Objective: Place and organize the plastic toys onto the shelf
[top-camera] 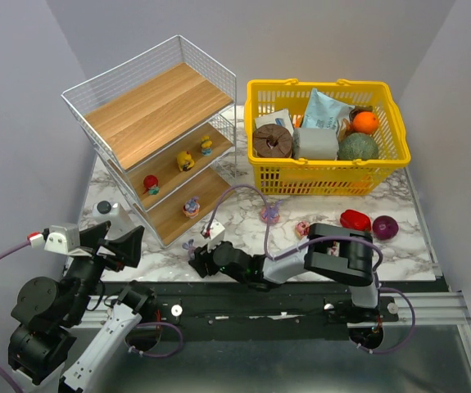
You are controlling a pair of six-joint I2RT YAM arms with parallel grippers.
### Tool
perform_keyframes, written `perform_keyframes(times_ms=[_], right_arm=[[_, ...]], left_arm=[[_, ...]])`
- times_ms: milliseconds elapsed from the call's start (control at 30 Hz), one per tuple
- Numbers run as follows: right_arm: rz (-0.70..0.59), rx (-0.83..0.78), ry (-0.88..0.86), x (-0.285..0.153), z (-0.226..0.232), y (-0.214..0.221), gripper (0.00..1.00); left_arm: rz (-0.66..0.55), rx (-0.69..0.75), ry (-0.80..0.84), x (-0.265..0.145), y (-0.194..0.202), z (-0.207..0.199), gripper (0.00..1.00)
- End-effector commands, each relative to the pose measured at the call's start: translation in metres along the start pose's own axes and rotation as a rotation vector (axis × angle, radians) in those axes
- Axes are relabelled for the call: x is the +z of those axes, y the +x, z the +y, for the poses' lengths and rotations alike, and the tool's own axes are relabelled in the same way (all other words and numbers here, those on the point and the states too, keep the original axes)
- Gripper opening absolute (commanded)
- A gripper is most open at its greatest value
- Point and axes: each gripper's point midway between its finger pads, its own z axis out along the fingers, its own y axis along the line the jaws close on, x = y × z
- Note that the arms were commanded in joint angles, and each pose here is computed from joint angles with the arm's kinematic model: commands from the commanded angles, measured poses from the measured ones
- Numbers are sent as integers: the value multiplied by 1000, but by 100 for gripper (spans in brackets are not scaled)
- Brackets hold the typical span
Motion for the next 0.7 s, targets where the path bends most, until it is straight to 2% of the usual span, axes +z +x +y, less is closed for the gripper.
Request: perform_keyframes(times_ms=[0, 100, 200, 400, 667], right_arm=[[14, 25, 68, 11, -8, 8, 41], [-14, 31, 90, 15, -8, -1, 31], [-63, 13, 109, 18, -8, -19, 28], [-146, -21, 97, 29, 2, -57, 26], [-182, -18, 82, 50, 4, -76, 26]], left_arm=[[-26, 5, -2, -6, -6, 2, 99], [-28, 6, -5, -7, -7, 3, 99], [-29, 5, -3, -7, -7, 2, 99], [-28, 3, -5, -6, -6, 3, 99], [-32, 0, 1, -6, -8, 1, 99]])
